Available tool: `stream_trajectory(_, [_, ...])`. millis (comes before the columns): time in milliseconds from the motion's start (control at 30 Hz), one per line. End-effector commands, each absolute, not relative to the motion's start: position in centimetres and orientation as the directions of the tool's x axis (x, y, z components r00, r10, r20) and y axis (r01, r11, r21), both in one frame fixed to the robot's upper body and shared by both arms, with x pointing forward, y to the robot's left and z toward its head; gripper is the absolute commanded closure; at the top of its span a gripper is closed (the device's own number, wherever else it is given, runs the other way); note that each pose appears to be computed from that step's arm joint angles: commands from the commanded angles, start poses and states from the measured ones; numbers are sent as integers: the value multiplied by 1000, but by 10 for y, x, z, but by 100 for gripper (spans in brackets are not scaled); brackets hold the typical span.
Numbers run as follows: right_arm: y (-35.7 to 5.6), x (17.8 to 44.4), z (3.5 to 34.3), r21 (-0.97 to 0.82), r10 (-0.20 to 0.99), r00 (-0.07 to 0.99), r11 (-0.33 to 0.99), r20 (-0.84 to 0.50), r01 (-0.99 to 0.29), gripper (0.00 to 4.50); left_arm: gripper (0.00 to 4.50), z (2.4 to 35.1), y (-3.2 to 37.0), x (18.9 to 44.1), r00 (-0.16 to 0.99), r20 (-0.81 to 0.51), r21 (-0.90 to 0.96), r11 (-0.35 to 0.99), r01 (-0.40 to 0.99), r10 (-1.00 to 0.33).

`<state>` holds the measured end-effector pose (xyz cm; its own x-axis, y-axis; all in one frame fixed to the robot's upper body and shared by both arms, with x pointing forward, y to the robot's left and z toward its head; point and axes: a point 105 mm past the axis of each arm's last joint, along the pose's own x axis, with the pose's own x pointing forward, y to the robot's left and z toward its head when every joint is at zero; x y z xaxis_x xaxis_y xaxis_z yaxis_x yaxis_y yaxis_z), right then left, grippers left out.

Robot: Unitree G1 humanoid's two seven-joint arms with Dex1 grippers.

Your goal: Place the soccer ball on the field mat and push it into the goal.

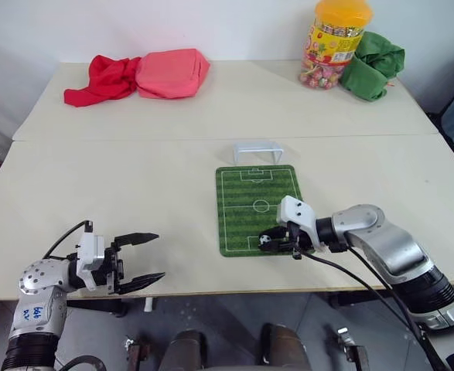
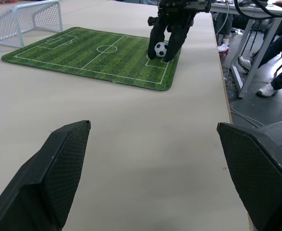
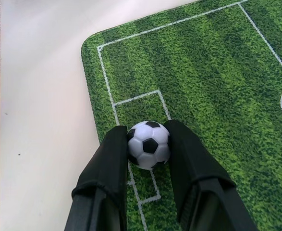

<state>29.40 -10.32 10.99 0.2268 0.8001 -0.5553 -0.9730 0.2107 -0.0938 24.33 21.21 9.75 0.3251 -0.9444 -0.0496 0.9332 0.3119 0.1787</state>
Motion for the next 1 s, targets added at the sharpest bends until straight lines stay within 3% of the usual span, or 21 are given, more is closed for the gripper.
stream_trajectory(33, [-104, 295, 113, -105, 808, 243, 222, -537, -969, 366, 0, 104, 214, 245, 332, -33, 201, 320, 926, -943])
stream_trajectory(100, [-103, 297, 115, -97, 815, 247, 232, -524, -968, 366, 0, 104, 215, 246, 334, -33, 202, 321, 925, -942])
stream_trajectory(300, [-102, 292, 118, -108, 823, 231, 205, -520, -973, 172, 0, 105, 215, 248, 340, -31, 208, 327, 922, -940])
stream_trajectory(567, [-103, 292, 123, -143, 826, 244, 199, -507, -970, 172, 0, 105, 214, 251, 340, -24, 210, 328, 921, -940])
stream_trajectory(1000, [-97, 296, 163, -248, 850, 278, 181, -447, -952, 172, 0, 105, 211, 259, 331, -13, 213, 321, 923, -943])
